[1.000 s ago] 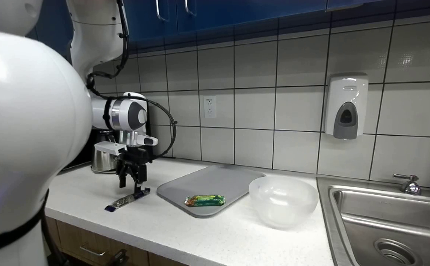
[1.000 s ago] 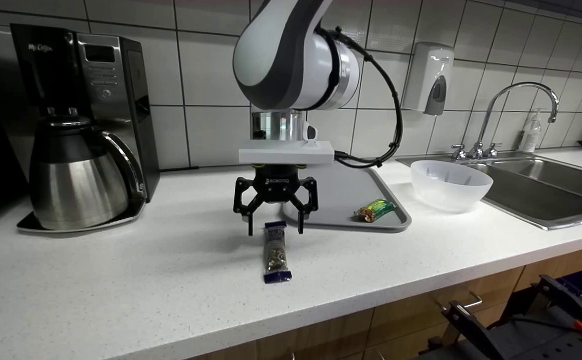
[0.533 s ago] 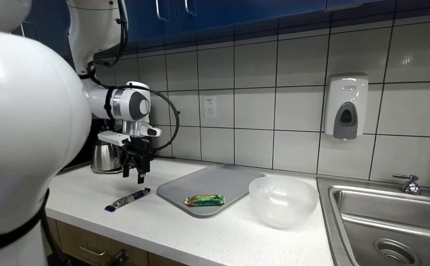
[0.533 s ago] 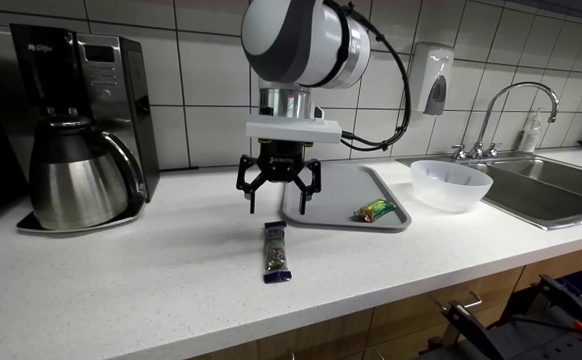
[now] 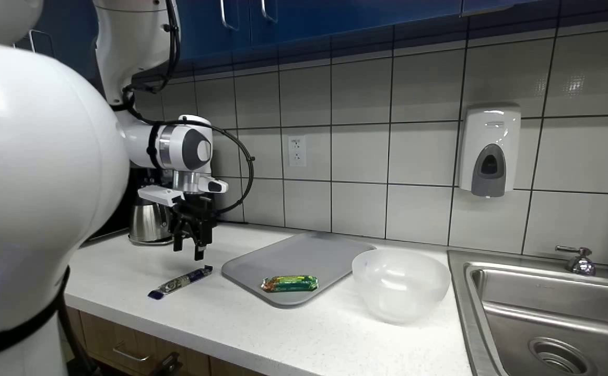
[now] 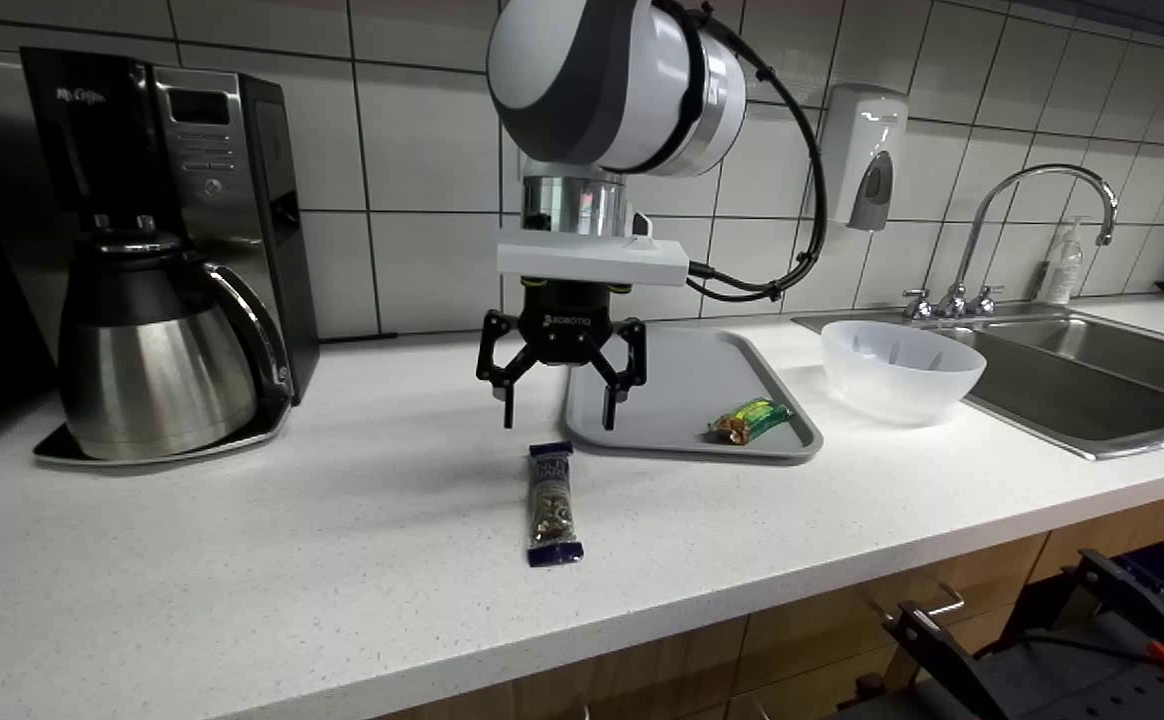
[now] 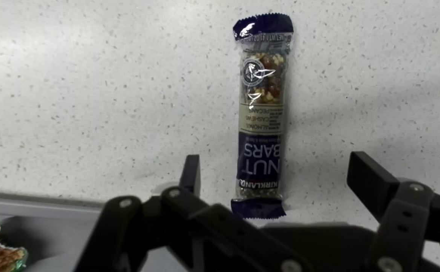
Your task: Move the objects from the tray to the top of the kitchen counter
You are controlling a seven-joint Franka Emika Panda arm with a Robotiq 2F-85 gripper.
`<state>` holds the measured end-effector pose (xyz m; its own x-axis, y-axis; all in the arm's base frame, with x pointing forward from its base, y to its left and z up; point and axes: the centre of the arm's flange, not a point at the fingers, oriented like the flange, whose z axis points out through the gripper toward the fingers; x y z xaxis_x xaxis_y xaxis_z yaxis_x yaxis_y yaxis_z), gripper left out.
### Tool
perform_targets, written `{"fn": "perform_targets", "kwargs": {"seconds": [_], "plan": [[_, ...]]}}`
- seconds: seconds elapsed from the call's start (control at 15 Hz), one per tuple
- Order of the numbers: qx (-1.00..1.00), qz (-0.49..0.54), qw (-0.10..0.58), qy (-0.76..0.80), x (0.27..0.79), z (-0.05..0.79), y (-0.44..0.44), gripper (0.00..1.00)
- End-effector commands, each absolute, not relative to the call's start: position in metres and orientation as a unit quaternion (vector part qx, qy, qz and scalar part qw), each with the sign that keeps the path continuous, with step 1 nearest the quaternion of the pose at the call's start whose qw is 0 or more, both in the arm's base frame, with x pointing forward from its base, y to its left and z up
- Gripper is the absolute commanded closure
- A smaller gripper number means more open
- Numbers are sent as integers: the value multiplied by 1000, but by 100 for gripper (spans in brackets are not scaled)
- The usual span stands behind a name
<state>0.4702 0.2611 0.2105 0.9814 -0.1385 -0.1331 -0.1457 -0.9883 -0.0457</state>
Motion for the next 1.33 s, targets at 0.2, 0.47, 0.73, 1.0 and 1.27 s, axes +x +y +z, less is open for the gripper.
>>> {"fn": "perform_targets", "kwargs": {"seconds": [0.2, 0.47, 0.73, 1.0, 1.27], "plan": [[-996, 64, 28, 64, 472, 209, 251, 0], [-996, 54, 31, 65, 476, 210, 229, 0], [-996, 49, 31, 71, 479, 211, 205, 0], [-995, 39, 28, 92, 481, 216, 185, 0], [-992, 32, 18, 123, 481, 225, 165, 0]]}}
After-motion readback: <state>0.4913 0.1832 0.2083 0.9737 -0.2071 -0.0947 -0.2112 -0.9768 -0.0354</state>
